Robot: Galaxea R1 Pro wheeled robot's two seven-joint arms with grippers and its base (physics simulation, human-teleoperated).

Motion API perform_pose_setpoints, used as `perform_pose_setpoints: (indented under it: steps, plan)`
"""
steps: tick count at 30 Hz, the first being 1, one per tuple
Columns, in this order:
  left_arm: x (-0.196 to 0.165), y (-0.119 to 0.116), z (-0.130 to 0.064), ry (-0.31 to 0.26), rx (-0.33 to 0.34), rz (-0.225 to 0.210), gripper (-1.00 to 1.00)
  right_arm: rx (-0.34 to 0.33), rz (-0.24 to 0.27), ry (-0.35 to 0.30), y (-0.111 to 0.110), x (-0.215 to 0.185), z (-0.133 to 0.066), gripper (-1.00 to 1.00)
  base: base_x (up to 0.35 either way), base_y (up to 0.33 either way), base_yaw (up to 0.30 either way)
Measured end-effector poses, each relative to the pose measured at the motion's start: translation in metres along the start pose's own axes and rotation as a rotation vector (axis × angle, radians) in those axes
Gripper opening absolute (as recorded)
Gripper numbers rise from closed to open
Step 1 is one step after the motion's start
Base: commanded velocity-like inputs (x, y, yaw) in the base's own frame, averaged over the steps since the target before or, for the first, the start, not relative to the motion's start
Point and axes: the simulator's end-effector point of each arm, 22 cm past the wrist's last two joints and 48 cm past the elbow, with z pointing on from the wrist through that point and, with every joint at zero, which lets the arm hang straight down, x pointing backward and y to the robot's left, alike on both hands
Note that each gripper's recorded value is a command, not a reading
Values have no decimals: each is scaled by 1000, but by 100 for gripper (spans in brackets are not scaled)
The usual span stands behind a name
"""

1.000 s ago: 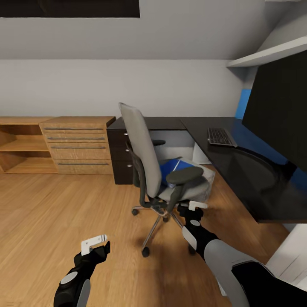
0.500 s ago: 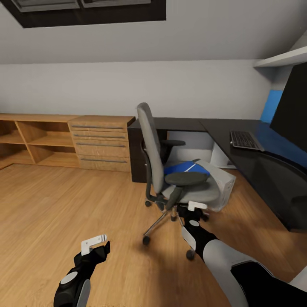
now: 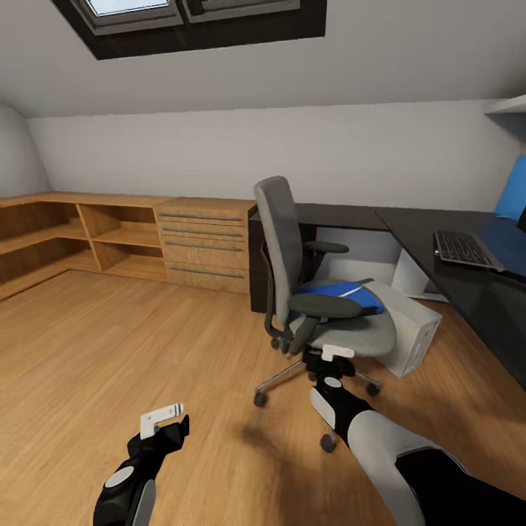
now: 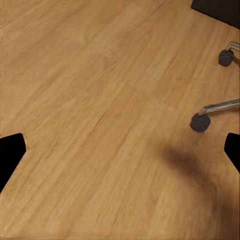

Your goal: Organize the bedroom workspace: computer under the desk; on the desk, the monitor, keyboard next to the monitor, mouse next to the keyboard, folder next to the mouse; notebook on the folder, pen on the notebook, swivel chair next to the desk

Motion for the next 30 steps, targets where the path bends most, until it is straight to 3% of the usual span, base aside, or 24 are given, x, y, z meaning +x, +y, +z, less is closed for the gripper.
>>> perform_pose_setpoints:
  steps: [11, 23, 30]
  plan:
    - [4, 0, 1, 9, 0, 2, 100, -1, -1, -6, 0, -4, 0, 100, 0, 0, 169]
    - [4, -1, 1, 8, 2, 0, 100, -1, -1, -8, -1, -4, 0, 100, -251, 0, 0]
    - [4, -1, 1, 9, 2, 1, 100, 0, 0, -8, -1, -4, 0, 100, -183, 0, -191]
